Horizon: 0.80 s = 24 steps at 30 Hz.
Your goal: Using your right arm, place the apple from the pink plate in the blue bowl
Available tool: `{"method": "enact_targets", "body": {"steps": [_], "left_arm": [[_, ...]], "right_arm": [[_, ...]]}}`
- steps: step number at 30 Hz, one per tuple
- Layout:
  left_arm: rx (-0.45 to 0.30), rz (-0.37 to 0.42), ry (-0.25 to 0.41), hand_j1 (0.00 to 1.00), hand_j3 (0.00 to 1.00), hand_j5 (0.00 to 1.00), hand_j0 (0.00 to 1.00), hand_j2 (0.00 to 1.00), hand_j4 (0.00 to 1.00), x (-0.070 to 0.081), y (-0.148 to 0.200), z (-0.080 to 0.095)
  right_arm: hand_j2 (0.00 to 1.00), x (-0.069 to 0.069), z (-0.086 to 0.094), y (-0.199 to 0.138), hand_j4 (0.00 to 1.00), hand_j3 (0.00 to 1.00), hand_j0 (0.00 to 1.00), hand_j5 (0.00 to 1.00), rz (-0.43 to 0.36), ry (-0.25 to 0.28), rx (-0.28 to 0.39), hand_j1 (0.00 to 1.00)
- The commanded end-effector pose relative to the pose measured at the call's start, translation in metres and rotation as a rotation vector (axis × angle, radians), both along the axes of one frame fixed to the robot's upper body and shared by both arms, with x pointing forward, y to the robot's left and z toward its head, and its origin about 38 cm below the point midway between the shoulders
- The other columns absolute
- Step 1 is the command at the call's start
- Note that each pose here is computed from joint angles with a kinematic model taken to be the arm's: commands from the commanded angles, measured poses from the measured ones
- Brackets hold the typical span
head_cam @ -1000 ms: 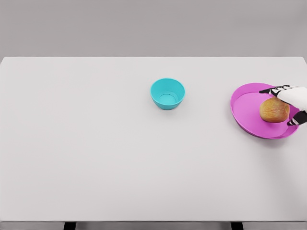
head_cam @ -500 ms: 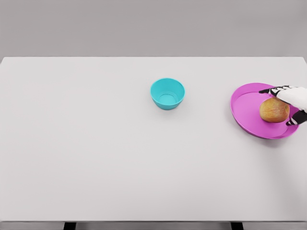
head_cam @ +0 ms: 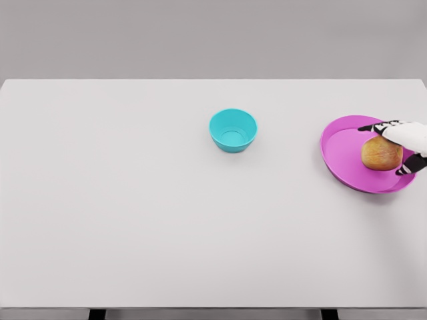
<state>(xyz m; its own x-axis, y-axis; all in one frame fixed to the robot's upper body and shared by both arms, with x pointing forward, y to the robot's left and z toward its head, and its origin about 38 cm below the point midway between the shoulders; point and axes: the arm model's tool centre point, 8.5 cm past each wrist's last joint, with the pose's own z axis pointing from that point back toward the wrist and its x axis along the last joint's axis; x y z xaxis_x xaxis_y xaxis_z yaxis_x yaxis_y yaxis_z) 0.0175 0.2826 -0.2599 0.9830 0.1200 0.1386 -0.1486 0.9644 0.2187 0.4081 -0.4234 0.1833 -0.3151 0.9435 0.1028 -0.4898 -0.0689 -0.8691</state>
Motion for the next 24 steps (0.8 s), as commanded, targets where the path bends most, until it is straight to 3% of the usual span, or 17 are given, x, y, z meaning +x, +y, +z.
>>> {"method": "enact_targets", "body": {"steps": [1,24], "left_arm": [[0.0,0.0,0.001,1.0,1.0,1.0,1.0,1.0,1.0,0.0,0.0,0.0],[0.0,0.0,0.0,1.0,1.0,1.0,1.0,1.0,1.0,0.0,0.0,0.0]], "right_arm": [[1.0,0.0,-0.005,0.001,1.0,1.0,1.0,1.0,0.004,0.01,0.008,1.0],[1.0,0.004,-0.006,0.012,1.0,1.0,1.0,1.0,0.031,0.011,0.007,1.0]]}}
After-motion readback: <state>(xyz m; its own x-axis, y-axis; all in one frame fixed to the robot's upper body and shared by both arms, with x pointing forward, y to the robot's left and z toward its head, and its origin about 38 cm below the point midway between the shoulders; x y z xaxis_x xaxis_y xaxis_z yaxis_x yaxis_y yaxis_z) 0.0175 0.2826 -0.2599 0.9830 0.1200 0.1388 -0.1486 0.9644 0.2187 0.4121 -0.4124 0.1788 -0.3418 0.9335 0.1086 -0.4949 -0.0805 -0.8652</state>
